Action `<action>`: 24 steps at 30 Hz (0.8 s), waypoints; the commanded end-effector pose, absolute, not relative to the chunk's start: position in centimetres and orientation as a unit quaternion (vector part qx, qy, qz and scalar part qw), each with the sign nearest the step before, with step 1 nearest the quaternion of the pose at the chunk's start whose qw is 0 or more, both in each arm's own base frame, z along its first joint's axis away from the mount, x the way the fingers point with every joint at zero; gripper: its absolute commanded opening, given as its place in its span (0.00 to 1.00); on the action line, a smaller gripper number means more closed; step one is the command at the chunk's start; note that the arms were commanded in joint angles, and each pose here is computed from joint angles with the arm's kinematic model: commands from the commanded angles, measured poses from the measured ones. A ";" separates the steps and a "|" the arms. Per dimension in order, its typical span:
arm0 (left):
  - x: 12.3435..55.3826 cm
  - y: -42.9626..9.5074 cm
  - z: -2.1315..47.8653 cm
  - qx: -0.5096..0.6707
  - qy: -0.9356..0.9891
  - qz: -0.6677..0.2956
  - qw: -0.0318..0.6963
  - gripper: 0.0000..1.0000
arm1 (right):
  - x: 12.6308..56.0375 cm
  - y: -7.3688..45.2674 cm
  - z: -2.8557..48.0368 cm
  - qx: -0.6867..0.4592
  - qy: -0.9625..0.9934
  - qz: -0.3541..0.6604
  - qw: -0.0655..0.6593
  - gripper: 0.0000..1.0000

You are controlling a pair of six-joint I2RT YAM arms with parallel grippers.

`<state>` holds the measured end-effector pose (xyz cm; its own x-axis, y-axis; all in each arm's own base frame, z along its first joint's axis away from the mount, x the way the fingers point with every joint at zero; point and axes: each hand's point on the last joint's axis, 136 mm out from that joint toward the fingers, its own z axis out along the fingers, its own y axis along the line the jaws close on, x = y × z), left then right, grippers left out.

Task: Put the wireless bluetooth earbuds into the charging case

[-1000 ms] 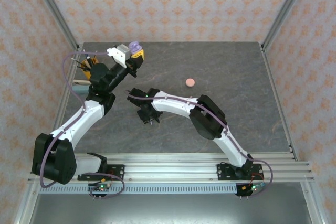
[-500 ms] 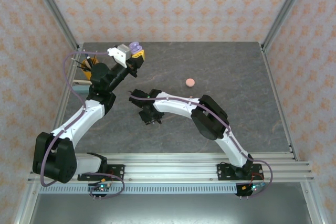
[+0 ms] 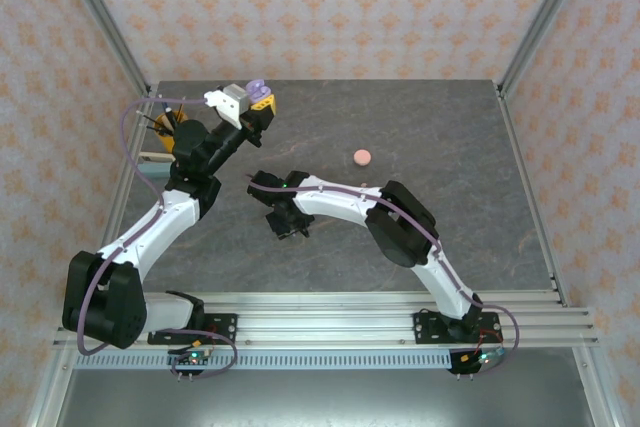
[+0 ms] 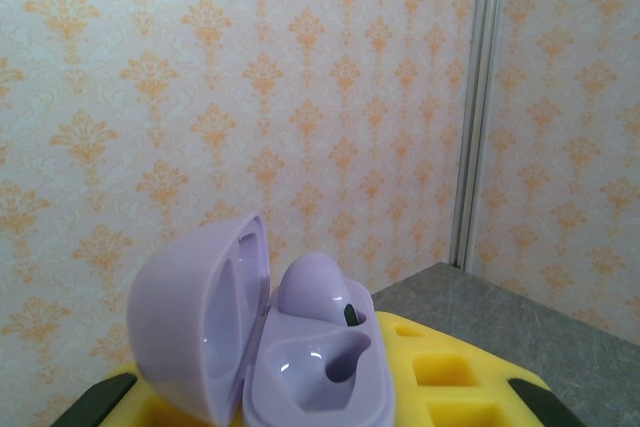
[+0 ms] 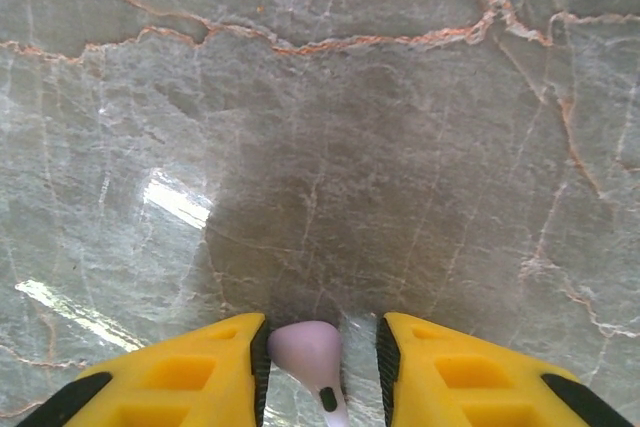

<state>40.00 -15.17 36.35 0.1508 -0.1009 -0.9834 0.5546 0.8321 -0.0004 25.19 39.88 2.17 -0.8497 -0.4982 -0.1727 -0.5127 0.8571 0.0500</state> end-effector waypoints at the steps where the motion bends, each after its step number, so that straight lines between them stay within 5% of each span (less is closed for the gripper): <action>1: 40.1 -14.6 37.5 0.178 0.597 -0.215 0.752 0.00 | 23.9 39.1 2.2 -0.265 0.962 0.036 0.060 0.33; 10: 40.2 -14.6 37.4 0.178 0.598 -0.215 0.751 0.00 | 24.2 39.2 2.2 -0.264 0.962 0.035 0.065 0.22; 24: 40.4 -14.6 37.2 0.177 0.601 -0.214 0.750 0.00 | 24.9 37.5 5.7 -0.246 0.961 0.037 0.125 0.18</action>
